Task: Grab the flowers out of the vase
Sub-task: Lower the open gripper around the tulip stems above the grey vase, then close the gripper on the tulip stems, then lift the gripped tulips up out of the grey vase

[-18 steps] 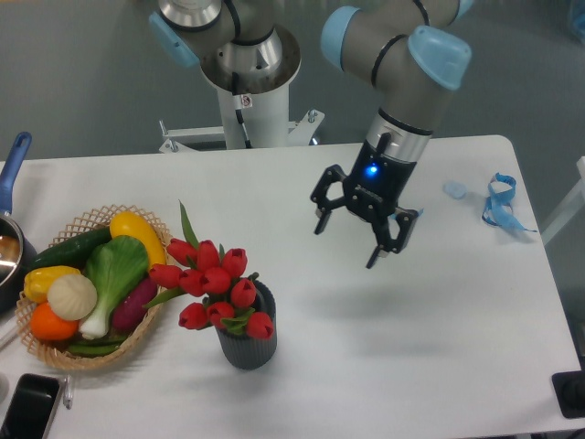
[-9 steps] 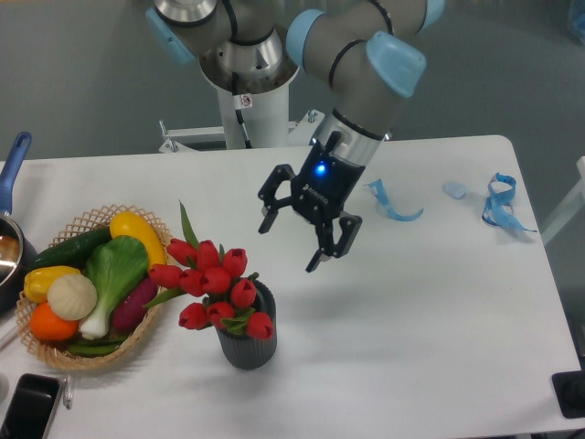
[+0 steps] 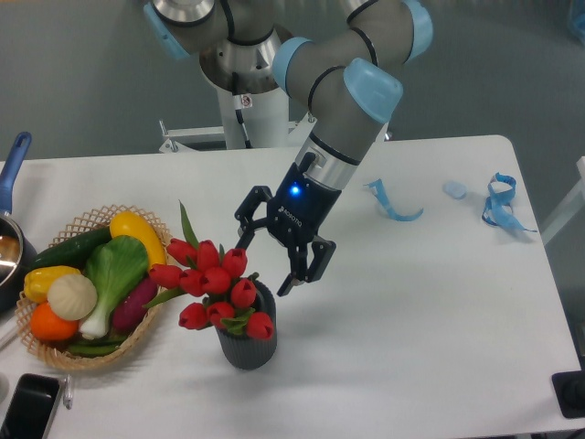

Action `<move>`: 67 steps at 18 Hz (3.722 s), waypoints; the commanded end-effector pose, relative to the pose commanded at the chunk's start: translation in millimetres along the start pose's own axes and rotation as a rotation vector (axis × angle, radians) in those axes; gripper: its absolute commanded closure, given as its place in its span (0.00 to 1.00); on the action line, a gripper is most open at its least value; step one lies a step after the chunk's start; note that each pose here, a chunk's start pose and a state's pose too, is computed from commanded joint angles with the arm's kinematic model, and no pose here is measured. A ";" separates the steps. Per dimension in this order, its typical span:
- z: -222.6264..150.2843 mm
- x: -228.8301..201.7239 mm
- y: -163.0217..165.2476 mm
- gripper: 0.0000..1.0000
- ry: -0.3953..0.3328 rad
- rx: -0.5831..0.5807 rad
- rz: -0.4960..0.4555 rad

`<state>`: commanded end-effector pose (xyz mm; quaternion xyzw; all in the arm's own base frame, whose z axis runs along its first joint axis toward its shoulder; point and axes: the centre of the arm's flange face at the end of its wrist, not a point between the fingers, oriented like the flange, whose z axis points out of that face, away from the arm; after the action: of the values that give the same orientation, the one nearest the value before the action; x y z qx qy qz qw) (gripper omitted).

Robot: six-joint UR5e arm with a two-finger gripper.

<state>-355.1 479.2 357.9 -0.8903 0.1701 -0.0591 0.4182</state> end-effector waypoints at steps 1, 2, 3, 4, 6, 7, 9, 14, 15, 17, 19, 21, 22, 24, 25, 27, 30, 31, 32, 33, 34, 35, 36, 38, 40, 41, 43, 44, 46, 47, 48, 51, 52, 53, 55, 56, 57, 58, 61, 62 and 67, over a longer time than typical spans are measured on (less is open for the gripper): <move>1.2 -0.5 1.2 0.00 0.002 -0.001 -0.004; 5.3 1.5 -0.2 0.00 0.010 0.000 -0.001; 7.1 2.2 -0.6 0.00 0.014 0.000 -0.002; 8.3 1.7 0.8 0.00 0.015 -0.002 -0.004; 13.7 1.0 4.2 0.00 0.024 -0.004 -0.013; 16.1 2.3 3.3 0.00 0.029 -0.005 -0.021; 16.0 -2.2 0.7 0.00 0.023 -0.009 -0.060; 29.3 -8.5 -3.6 0.00 0.037 -0.015 -0.059; 31.7 -8.9 -3.9 0.00 0.040 -0.016 -0.056; 37.0 -6.4 -5.2 0.00 0.049 -0.016 -0.047; 35.7 -8.5 -9.0 0.00 0.045 -0.014 -0.040; 39.0 -11.3 -6.4 0.00 0.048 -0.016 -0.042; 39.7 -11.5 -5.8 0.00 0.049 -0.016 -0.032; 40.7 -9.6 -5.3 0.00 0.053 -0.015 -0.017; 41.2 -8.3 -4.2 0.00 0.055 -0.015 -0.017; 40.4 -7.3 -4.5 0.00 0.052 -0.016 -0.013; 39.2 -5.9 -5.4 0.32 0.051 -0.015 -0.013; 38.2 -5.2 -7.8 0.34 0.050 -0.013 -0.010; 38.2 -5.2 -7.8 0.36 0.050 -0.013 -0.009; 38.2 -5.2 -7.8 0.39 0.050 -0.013 -0.009; 38.2 -5.2 -7.8 0.44 0.050 -0.013 -0.009; 37.8 -5.5 -8.4 0.45 0.049 -0.013 -0.008; 36.9 -6.4 -8.4 0.45 0.047 -0.012 -0.008; 36.9 -6.4 -8.4 0.46 0.047 -0.012 -0.007; 35.4 -6.8 -7.9 0.46 0.046 -0.008 -0.009; 33.0 -5.7 -9.1 0.46 0.043 -0.005 -0.006; 26.7 -4.0 -14.3 0.46 0.035 -0.001 0.000; 24.7 -4.1 -14.1 0.46 0.032 0.001 -0.001; 20.7 -1.0 -14.9 0.46 0.029 0.004 0.001; 18.7 0.9 -18.8 0.46 0.029 0.014 0.005; 16.7 3.6 -23.8 0.48 0.030 0.025 0.011; 10.9 5.6 -28.3 0.48 0.027 0.039 0.011; 7.1 7.3 -32.1 0.48 0.022 0.042 0.015; 4.5 10.3 -37.1 0.49 0.021 0.048 0.021; 0.2 13.8 -41.9 0.50 0.020 0.062 0.028; -2.1 12.8 -41.8 0.52 0.018 0.069 0.026; -5.6 13.7 -45.2 0.52 0.018 0.082 0.030; -8.9 16.0 -49.8 0.52 0.020 0.100 0.034; -17.3 19.0 -57.4 0.52 0.020 0.133 0.024; -23.9 18.8 -59.3 0.52 0.012 0.143 0.027; -41.3 25.8 -74.9 0.52 0.004 0.186 0.023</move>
<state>-322.2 484.6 440.8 -0.8455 0.1748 -0.0719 0.4994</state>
